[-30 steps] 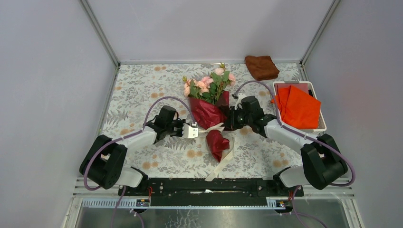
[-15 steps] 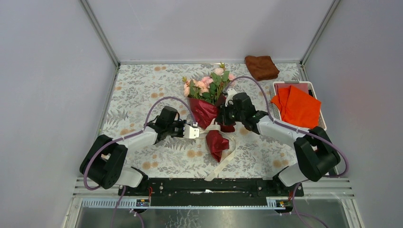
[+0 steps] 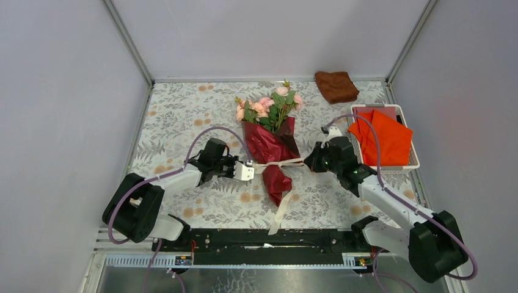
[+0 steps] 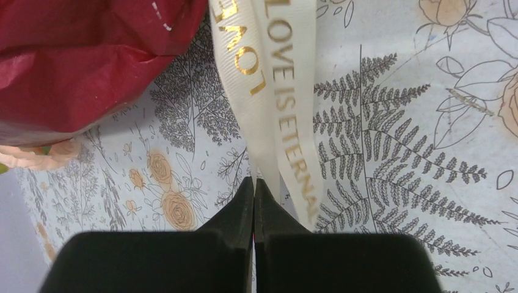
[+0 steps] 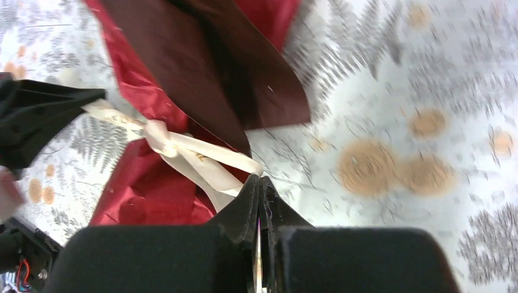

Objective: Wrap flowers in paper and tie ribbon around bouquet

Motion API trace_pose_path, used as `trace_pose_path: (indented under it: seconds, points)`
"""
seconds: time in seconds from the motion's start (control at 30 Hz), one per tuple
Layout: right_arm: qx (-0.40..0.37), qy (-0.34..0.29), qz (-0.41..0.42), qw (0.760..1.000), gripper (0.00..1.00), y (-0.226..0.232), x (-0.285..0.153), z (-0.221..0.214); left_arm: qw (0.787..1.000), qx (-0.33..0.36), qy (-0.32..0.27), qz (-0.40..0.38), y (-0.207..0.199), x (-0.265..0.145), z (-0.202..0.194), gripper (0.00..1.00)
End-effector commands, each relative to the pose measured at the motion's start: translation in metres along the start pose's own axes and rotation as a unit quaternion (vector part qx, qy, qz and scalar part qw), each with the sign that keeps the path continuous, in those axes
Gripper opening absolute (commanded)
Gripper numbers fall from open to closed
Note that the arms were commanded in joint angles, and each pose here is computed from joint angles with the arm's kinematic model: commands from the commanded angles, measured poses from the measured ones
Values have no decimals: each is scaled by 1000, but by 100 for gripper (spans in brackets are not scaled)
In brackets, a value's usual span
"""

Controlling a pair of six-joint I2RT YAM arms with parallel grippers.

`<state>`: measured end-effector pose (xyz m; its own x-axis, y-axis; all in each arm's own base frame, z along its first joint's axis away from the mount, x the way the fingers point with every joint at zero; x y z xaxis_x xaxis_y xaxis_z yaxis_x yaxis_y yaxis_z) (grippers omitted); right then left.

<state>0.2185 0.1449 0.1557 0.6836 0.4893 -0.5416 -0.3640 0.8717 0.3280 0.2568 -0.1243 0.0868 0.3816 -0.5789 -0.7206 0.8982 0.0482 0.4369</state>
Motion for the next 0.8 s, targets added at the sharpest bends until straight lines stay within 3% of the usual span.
trace_pose_path:
  seconds: [0.0,0.17,0.43,0.5,0.6,0.63,0.7,0.77]
  points:
    - [65,-6,-69,995,0,-27,-13,-18,1000,14,16,14,2,-4,-9,0]
    - [129,27,-80,988,0,-50,-9,-46,999,28,29,10,-3,-3,-18,0]
    - [166,56,-98,980,0,-76,3,-55,998,36,53,10,-4,-10,-38,0]
    - [158,56,-74,983,0,-73,7,-52,999,35,35,4,-3,-13,-31,0]
    - [102,41,27,994,0,-51,10,-36,1000,23,8,-5,0,-16,-19,0]
    - [66,36,58,996,3,-40,9,-29,1000,21,7,-5,0,-15,-19,0]
    - [13,19,125,992,23,-11,4,-19,1000,20,8,-2,2,-15,-18,0]
    - [-4,-4,179,984,33,12,-2,-11,1000,18,8,0,2,-15,-18,0]
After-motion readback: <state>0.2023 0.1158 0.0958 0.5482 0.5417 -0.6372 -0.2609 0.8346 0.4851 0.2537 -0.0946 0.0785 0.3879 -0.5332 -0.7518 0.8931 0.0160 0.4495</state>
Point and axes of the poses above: each gripper's point midway between its finger pads, its own x axis out along the fingers, its own y axis along the line the jaws close on, z = x × y, the point moved 8 cm from there along -x, back along the fingers, and after that the axes turned 7 degrees about -x, right-handed, at the moved point
